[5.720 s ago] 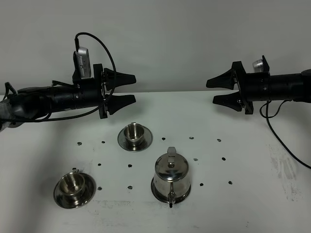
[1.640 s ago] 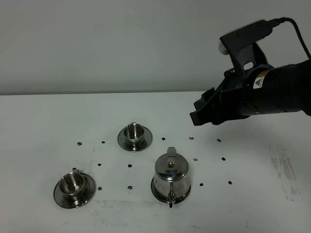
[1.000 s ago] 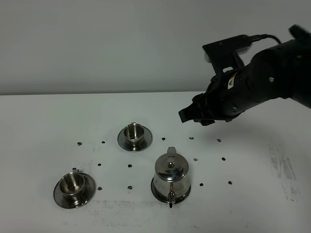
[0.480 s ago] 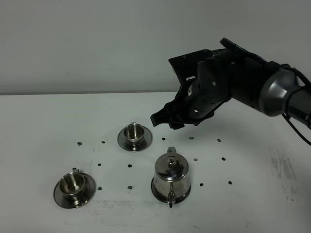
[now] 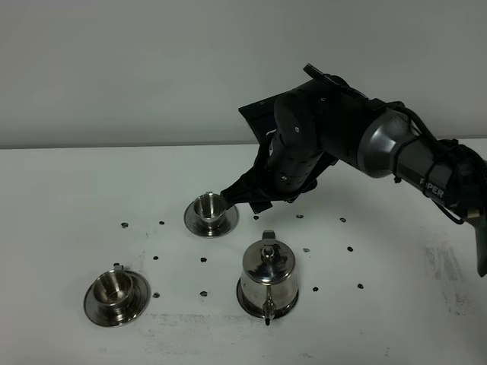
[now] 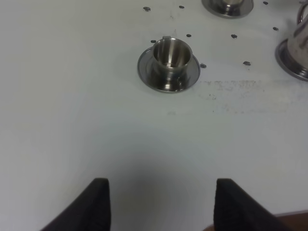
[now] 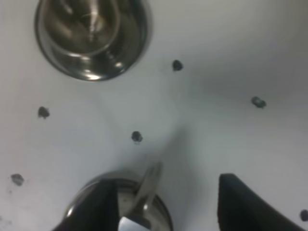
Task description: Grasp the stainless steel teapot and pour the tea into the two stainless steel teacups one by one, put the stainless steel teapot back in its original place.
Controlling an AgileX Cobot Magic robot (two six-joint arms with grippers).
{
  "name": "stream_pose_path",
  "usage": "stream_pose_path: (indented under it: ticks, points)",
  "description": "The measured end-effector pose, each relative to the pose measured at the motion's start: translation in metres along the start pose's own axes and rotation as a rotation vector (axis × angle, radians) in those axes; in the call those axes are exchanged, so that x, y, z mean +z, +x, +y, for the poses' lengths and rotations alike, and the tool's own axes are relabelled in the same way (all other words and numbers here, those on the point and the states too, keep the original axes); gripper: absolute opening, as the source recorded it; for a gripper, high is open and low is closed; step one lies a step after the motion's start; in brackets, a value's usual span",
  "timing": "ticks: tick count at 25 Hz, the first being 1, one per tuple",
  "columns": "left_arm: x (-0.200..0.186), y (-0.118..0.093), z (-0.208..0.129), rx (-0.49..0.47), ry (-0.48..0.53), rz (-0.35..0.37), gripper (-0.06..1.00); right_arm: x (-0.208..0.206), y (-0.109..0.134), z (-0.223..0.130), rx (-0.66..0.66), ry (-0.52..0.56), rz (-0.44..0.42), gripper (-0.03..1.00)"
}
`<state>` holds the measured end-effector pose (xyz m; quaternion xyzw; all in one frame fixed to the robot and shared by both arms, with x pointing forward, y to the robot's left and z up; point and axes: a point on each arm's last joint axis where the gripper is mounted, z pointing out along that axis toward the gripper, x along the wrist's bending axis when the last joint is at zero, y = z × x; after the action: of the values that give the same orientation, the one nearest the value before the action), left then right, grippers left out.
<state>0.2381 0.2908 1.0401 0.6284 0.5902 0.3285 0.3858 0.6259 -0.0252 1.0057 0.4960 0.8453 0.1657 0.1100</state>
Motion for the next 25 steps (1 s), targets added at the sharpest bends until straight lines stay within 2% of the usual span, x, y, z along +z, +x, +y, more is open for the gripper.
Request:
stream_pose_path:
  ticks: [14,25]
  points:
    - [0.000,0.000,0.000,0.002,0.000,0.000,0.50,0.033,0.005,-0.005,-0.038,0.059,-0.004,0.50]
    - [0.000,0.000,0.000,0.002,0.000,0.000,0.50,0.034,0.005,-0.005,-0.076,0.062,-0.009,0.50]
